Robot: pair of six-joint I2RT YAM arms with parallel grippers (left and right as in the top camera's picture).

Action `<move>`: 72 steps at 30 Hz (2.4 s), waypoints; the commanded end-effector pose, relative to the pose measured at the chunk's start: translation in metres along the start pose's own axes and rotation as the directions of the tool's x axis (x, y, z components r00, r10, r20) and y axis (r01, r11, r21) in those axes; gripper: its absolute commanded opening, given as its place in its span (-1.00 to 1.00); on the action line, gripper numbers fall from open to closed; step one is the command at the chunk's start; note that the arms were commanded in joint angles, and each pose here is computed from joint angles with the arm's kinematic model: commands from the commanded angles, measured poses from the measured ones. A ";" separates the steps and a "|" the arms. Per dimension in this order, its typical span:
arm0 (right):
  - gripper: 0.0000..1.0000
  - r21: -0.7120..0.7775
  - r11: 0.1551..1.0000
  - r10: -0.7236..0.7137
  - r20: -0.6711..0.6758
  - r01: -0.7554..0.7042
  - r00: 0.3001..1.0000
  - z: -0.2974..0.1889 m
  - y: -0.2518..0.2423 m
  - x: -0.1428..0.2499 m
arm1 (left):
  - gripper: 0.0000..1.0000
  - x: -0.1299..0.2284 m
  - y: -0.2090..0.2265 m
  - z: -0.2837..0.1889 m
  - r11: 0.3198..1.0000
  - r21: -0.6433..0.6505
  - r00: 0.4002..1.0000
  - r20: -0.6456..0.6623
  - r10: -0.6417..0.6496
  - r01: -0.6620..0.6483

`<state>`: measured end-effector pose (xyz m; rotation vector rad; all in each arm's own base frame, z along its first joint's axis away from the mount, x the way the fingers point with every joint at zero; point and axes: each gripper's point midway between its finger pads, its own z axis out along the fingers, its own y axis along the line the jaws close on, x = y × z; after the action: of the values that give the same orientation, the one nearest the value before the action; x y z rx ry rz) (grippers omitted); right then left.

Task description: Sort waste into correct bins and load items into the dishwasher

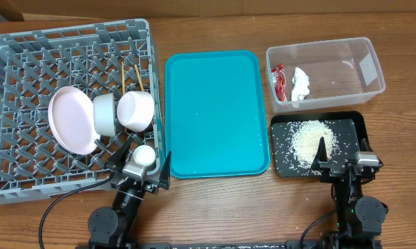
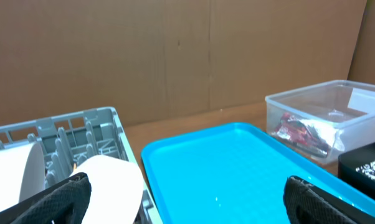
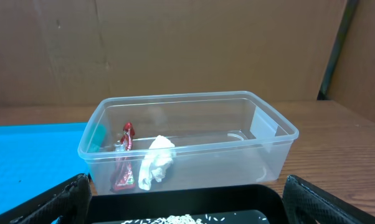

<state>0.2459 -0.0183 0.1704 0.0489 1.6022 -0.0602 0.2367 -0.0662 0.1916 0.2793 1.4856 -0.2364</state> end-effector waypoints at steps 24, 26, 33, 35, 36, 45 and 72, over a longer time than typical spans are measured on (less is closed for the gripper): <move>1.00 0.002 1.000 -0.004 0.004 0.004 1.000 0.000 0.000 0.002 | 1.00 0.033 0.004 -0.002 0.999 -0.023 0.991 -0.128 -0.033 0.030; 1.00 0.002 1.000 -0.004 0.004 0.004 1.000 0.000 0.000 0.002 | 1.00 0.033 0.004 -0.002 0.999 -0.023 0.991 -0.128 -0.033 0.030; 1.00 0.002 1.000 -0.004 0.004 0.004 1.000 0.000 0.000 0.002 | 1.00 0.033 0.004 -0.002 0.999 -0.023 0.991 -0.128 -0.033 0.030; 1.00 0.002 1.000 -0.004 0.004 0.004 1.000 0.000 0.000 0.002 | 0.99 0.033 0.004 -0.002 0.999 -0.023 0.991 -0.128 -0.033 0.030; 1.00 0.002 1.000 -0.004 0.004 0.004 1.000 0.000 0.000 0.002 | 1.00 0.033 0.004 -0.002 0.999 -0.023 0.991 -0.128 -0.033 0.030; 1.00 0.002 1.000 -0.004 0.004 0.004 1.000 0.000 0.000 0.002 | 1.00 0.033 0.004 -0.002 0.999 -0.023 0.991 -0.128 -0.033 0.030; 1.00 0.002 1.000 -0.004 0.004 0.004 1.000 0.000 0.000 0.002 | 1.00 0.033 0.004 -0.002 0.999 -0.023 0.991 -0.128 -0.033 0.030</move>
<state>0.2459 -0.0183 0.1705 0.0488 1.6018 -0.0608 0.2370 -0.0656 0.1602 0.2794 1.6153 -0.2421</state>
